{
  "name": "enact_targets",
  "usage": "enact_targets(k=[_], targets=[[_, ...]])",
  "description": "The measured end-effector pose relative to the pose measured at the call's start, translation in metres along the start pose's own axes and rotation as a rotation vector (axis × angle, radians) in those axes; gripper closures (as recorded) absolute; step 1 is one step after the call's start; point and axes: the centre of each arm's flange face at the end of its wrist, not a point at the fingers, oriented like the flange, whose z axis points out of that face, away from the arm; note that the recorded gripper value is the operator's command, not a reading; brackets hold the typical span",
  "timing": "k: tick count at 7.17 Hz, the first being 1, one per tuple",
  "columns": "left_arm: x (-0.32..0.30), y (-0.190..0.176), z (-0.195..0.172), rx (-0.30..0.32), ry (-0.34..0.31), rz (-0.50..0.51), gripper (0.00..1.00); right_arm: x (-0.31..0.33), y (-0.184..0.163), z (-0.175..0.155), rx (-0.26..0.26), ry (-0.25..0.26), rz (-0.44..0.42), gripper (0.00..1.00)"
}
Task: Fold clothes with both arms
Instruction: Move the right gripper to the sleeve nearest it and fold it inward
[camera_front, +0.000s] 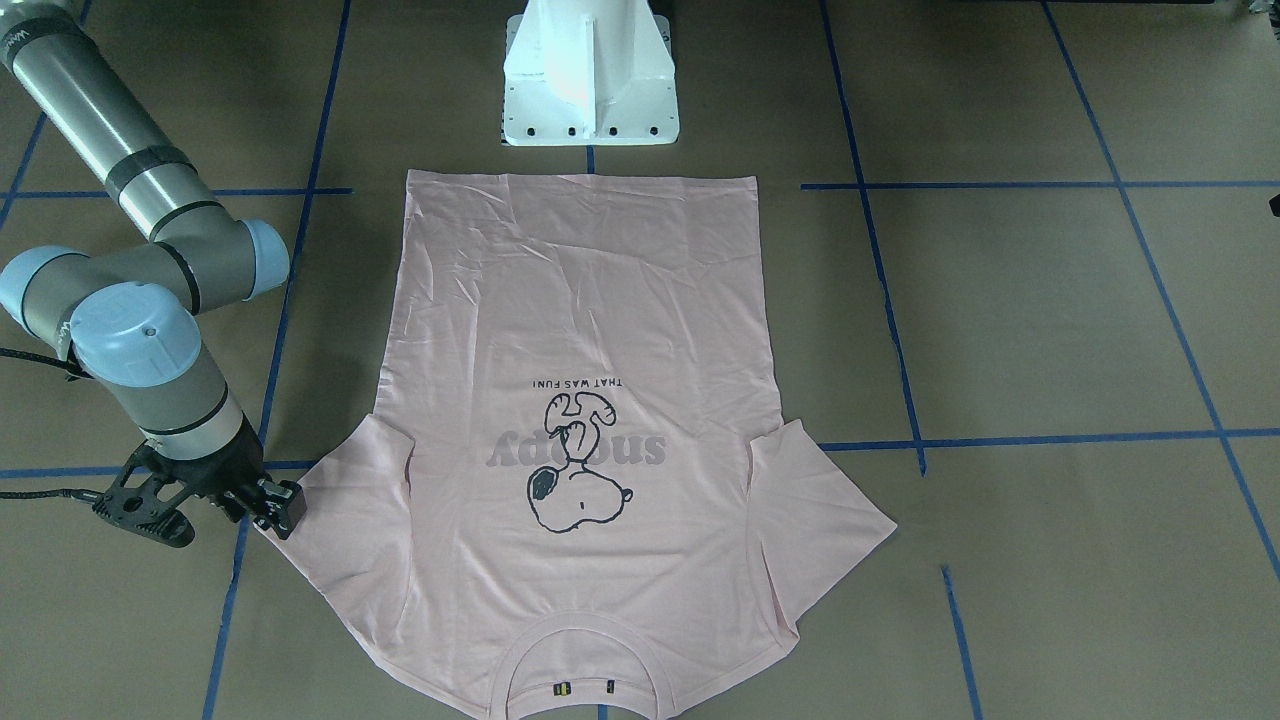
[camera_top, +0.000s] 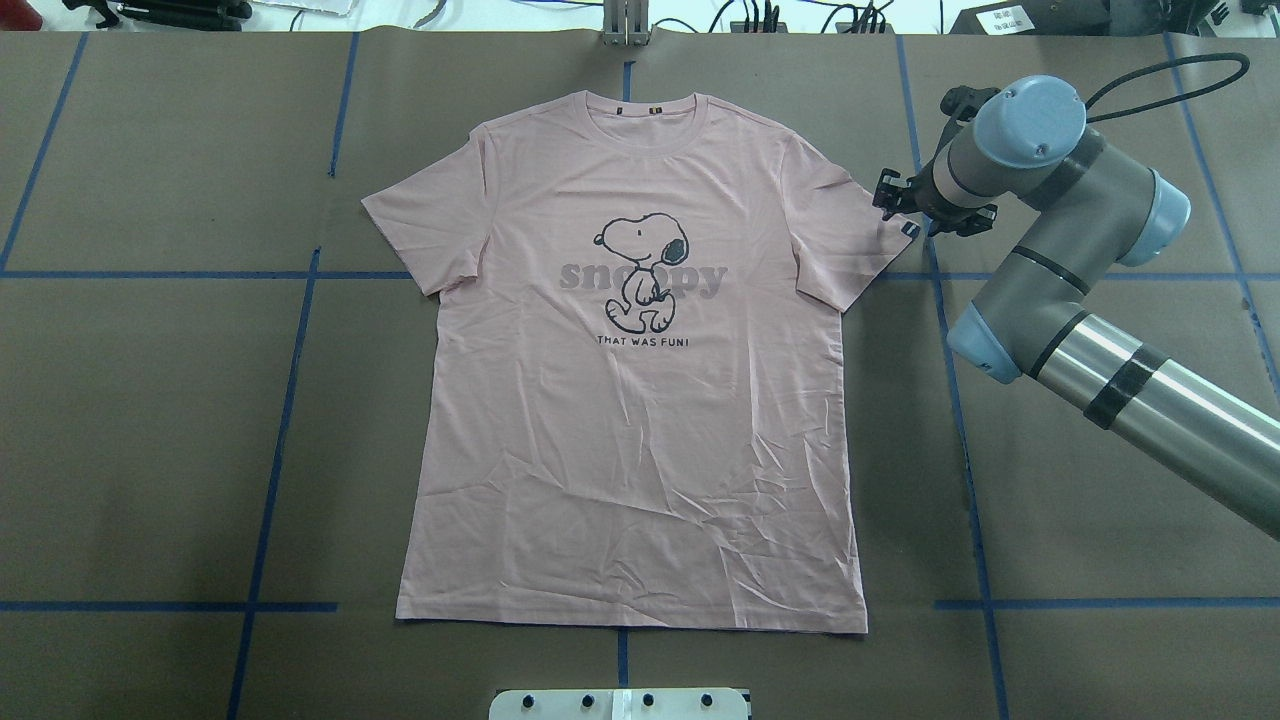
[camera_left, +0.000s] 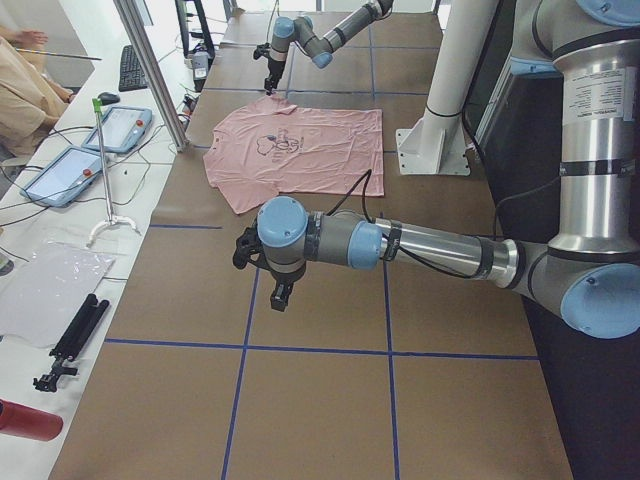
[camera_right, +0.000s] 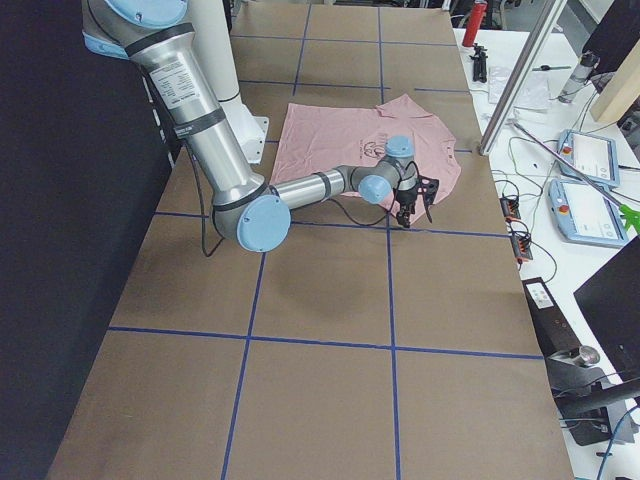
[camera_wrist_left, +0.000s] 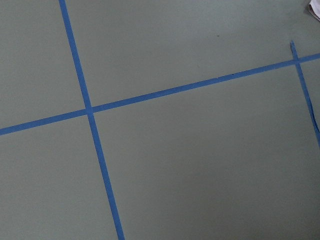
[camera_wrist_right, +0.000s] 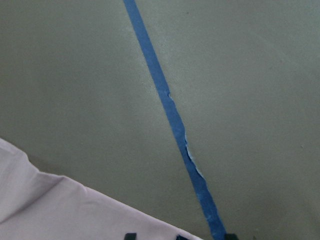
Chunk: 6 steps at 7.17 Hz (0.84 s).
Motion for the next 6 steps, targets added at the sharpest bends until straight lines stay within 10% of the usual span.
enact_targets(k=[2, 6], targets=[[0.0006, 0.0, -0.0004, 0.001, 0.0, 0.001, 0.0, 0.0031, -0.0005, 0.0034, -0.001, 0.007, 0.001, 1.0], [0.0006, 0.0001, -0.0011, 0.002, 0.0, 0.002, 0.0, -0.0002, -0.0009, 0.0048, -0.003, 0.006, -0.004, 1.0]])
